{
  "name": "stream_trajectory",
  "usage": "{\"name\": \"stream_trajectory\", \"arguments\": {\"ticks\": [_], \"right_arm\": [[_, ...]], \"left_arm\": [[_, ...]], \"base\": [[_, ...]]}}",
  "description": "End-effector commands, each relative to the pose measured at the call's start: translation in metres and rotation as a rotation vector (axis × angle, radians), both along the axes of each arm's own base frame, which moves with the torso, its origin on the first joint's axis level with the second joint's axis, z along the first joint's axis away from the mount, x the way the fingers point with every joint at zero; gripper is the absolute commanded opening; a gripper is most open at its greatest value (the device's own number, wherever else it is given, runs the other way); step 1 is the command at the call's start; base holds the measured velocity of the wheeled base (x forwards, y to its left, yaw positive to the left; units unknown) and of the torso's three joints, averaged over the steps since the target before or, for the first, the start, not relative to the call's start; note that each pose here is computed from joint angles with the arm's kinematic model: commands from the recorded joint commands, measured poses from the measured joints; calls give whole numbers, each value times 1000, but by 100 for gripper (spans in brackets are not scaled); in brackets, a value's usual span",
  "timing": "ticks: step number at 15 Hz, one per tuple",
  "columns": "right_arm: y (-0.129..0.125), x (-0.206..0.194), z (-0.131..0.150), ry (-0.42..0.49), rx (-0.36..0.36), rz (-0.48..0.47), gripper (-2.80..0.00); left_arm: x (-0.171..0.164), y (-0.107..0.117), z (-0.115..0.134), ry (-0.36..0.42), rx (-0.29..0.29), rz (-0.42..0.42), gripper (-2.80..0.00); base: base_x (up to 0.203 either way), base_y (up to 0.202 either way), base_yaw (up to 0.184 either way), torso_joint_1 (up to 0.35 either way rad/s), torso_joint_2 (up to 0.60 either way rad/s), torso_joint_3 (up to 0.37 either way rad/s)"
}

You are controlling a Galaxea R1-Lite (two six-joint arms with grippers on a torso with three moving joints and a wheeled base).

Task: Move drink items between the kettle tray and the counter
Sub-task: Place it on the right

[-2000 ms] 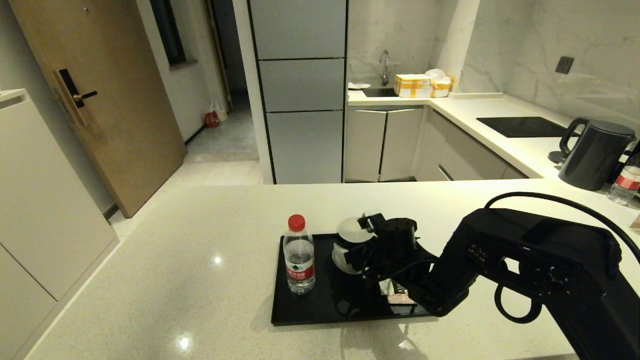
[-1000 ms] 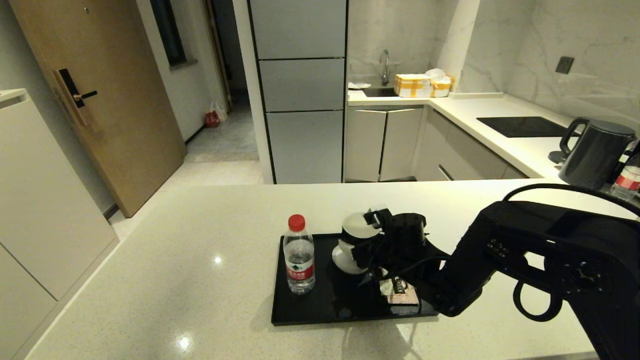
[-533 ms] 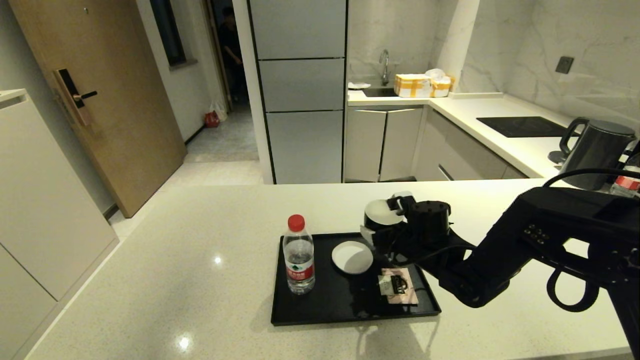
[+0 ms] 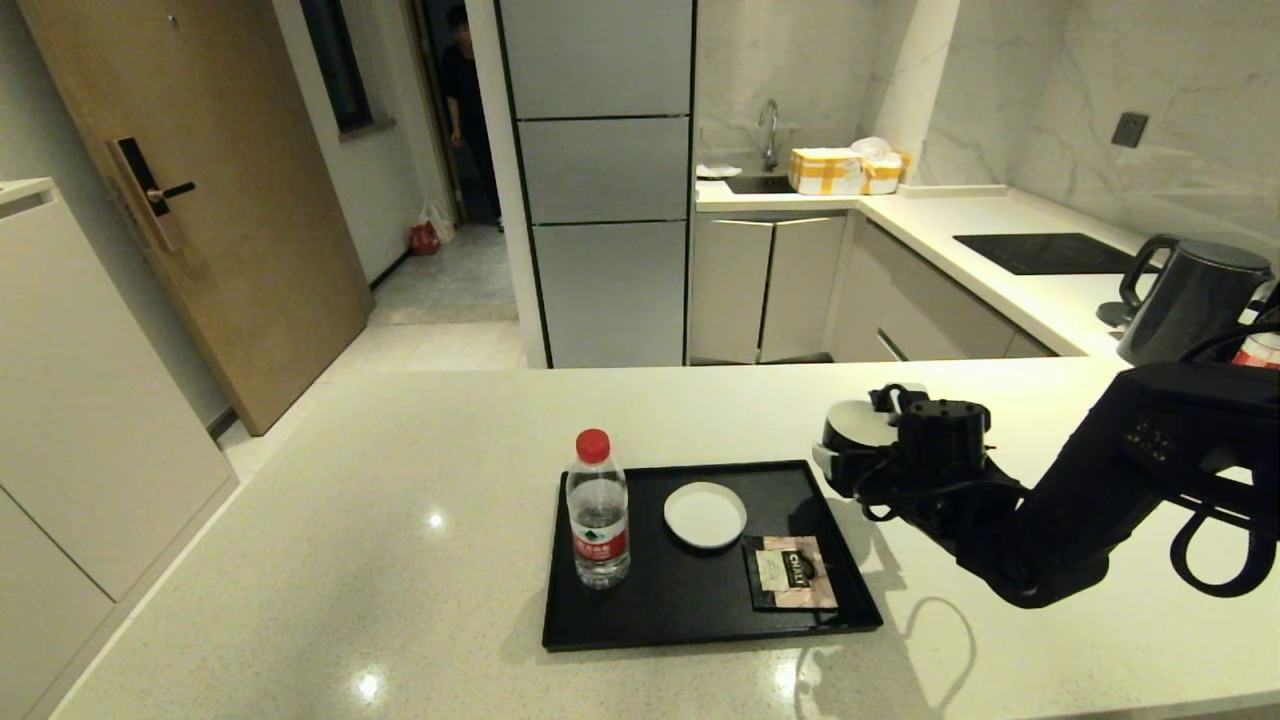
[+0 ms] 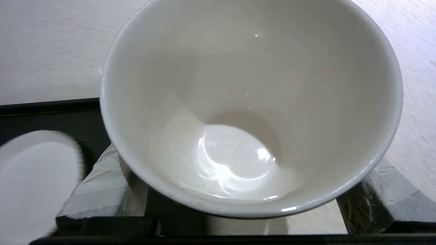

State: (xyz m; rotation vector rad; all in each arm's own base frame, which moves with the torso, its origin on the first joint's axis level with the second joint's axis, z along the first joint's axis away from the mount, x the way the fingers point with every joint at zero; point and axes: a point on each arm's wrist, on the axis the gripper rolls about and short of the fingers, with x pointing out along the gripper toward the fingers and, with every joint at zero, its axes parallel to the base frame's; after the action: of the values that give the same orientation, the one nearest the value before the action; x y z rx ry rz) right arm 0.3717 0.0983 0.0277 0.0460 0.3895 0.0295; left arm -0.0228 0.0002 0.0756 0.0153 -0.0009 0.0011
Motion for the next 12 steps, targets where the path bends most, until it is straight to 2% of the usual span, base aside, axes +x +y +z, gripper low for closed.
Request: {"name": "stream_trajectory", "arguments": {"ticks": [1, 6, 12], "right_arm": [[-23, -4, -3, -2, 13, -65, -280], [-53, -9, -26, 11, 2, -138, -280], [-56, -13, -49, 76, -24, -137, -280]], "left_arm": [[0, 0, 0, -1, 0, 0, -280], [0, 0, 0, -1, 0, 0, -280], [0, 0, 0, -1, 0, 0, -280]], "base": [[0, 0, 0, 0, 0, 0], [0, 0, 0, 0, 0, 0], [0, 0, 0, 0, 0, 0]]}}
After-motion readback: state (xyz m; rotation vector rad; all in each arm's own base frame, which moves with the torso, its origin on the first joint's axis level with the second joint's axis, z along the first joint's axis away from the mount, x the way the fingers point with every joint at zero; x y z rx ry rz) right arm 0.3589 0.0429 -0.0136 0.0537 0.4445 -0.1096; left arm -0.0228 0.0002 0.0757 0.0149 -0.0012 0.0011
